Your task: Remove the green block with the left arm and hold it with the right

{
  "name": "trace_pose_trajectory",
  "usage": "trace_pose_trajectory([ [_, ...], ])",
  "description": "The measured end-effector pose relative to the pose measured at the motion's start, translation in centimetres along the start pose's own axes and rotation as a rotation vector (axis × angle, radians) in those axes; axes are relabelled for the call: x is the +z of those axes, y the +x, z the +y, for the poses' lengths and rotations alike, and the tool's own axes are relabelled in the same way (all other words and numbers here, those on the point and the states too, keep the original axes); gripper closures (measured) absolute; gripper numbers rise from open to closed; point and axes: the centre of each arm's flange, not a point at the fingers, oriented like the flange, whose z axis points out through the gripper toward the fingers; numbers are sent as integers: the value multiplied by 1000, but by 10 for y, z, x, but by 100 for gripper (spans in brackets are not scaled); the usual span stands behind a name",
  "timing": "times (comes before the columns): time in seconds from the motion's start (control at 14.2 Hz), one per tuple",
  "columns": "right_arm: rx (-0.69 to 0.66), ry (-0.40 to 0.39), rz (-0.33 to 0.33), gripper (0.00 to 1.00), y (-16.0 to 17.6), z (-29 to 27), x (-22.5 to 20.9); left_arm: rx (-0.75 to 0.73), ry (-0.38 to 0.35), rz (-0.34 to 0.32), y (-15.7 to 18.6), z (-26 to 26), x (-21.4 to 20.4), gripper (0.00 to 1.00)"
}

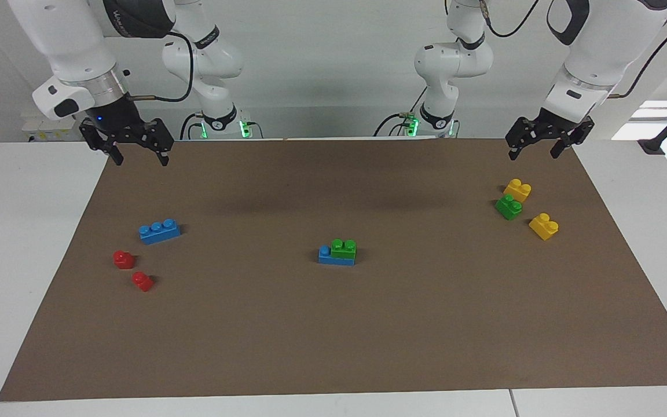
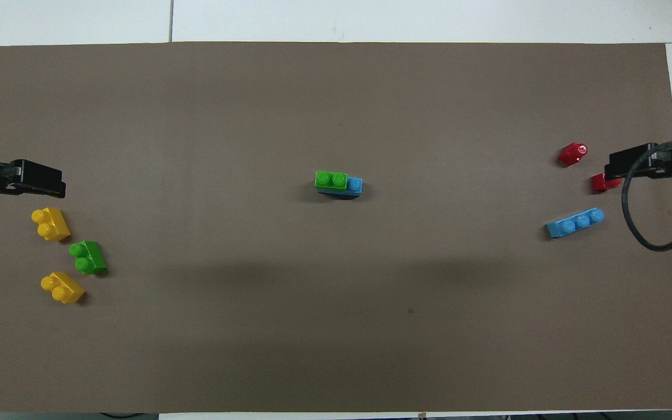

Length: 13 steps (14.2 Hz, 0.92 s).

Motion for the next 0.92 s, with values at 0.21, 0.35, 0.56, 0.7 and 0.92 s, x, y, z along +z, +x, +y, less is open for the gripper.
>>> trace_pose_trajectory([
  [0.21,0,0,0,0,0,0,0,0,0,0,0,0,0,0],
  [0.35,0,0,1,0,0,0,0,0,0,0,0,0,0,0],
  [0.56,4,0,0,0,0,2,0,1,0,0,0,1,0,0],
  [0.7,11,0,0,0,0,6,0,1,0,-2,0,1,1,0],
  [0.92,20,-1,-16,0,-1,11,2,2,1,-10,-2,1,4,0],
])
